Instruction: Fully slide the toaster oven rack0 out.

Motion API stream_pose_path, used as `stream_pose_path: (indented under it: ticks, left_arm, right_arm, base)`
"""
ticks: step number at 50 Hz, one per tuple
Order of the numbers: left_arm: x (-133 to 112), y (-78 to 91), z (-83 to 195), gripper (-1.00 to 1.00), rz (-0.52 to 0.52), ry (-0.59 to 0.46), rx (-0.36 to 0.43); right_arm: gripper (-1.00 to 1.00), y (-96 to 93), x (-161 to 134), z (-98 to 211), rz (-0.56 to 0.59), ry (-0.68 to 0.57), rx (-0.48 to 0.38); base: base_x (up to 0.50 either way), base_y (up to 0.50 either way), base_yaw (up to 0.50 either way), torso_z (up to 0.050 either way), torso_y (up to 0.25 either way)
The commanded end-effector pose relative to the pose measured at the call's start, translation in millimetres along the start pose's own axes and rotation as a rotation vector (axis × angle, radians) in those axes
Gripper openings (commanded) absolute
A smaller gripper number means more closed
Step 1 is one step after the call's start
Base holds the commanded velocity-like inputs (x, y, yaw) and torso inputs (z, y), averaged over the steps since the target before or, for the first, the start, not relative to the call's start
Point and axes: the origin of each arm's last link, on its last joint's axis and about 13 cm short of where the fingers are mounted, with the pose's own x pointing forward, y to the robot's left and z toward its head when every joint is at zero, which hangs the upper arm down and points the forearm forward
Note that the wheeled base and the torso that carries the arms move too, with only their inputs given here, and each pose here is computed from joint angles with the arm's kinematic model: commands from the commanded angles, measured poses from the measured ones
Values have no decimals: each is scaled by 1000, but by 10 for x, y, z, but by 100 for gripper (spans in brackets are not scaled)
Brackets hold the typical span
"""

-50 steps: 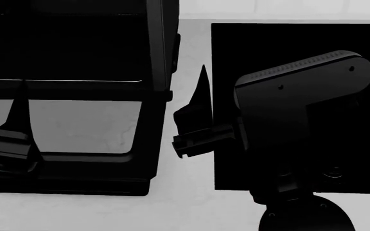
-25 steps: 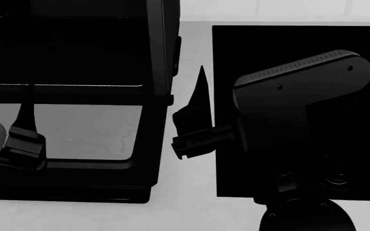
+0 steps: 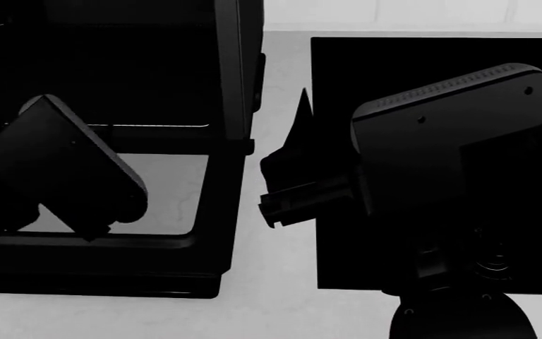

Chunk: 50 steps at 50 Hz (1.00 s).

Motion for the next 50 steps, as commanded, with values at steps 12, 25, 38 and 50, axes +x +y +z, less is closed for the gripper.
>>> stream_pose_path:
  ticks: [12,25,38,50]
  left_arm:
    - [542,30,-132,100,-130,154,191]
    - [789,-39,-278,100,-201,216,192]
    - [1076,-64,-368,100,-208,263,195]
    - [1071,-78,-391,-100,-222,261,180]
  right_arm:
    - [100,-8,-18,11,-1,-7,5]
    - [100,4,-9,-4,4,-7,5]
    - [100,-7,1,-43,2,-1,9]
    - [100,12,16,-44,8,0,5]
  base:
    - [0,0,0,0,0]
    - [0,0,0,0,0]
    - [0,0,0,0,1]
    - [0,0,0,0,0]
